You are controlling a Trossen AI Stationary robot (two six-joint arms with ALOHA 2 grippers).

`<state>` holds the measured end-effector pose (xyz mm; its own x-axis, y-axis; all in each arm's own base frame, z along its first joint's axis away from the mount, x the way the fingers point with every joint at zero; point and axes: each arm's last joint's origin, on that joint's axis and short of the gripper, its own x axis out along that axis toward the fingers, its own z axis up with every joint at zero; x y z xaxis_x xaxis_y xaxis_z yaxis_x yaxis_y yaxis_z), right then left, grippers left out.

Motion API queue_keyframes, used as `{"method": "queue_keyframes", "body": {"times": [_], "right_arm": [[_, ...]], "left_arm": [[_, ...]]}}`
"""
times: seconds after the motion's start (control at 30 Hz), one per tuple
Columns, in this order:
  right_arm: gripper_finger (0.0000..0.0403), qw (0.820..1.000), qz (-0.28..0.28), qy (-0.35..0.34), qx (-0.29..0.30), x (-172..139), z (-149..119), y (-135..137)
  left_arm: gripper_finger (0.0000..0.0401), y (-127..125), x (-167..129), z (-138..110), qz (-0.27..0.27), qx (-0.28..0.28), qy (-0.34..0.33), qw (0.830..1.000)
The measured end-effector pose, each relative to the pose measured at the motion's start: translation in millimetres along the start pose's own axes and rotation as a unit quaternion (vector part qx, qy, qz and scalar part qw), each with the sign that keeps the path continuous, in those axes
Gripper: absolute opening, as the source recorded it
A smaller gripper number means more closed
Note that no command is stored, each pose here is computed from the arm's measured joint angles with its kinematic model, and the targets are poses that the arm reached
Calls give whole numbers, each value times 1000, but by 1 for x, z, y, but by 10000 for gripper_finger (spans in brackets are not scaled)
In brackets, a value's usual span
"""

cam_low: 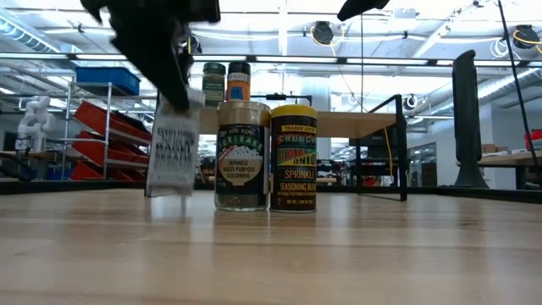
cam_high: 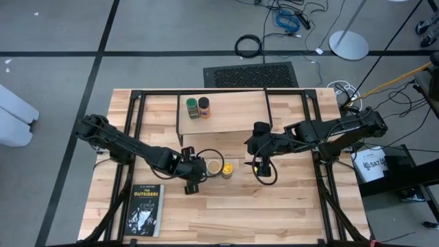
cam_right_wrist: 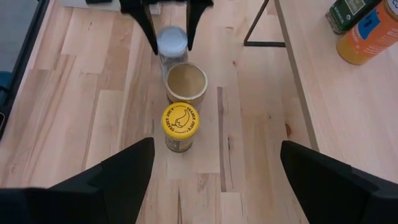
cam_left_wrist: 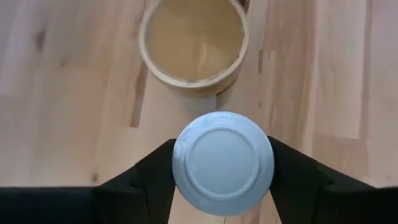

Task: Shelf spices
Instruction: Put the white seasoning bottle on the shelf

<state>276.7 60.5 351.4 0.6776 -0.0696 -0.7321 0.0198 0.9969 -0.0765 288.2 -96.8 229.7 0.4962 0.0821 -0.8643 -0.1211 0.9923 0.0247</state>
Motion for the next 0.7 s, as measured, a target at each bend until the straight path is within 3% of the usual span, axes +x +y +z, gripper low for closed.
{"method": "queue_keyframes", "body": {"times": [0.17, 0.37, 0.7], "right_arm": [[336, 1000, 0, 0, 0, 0, 0, 0], [336, 1000, 0, 0, 0, 0, 0, 0], [336, 1000, -2, 11, 6, 0, -2, 0]], "left_arm": [[212, 5, -32, 10, 1, 23, 2, 1000], [212, 15, -92, 38, -8, 67, -60, 996], [212, 62, -180, 86, 43, 140, -164, 976]]}}
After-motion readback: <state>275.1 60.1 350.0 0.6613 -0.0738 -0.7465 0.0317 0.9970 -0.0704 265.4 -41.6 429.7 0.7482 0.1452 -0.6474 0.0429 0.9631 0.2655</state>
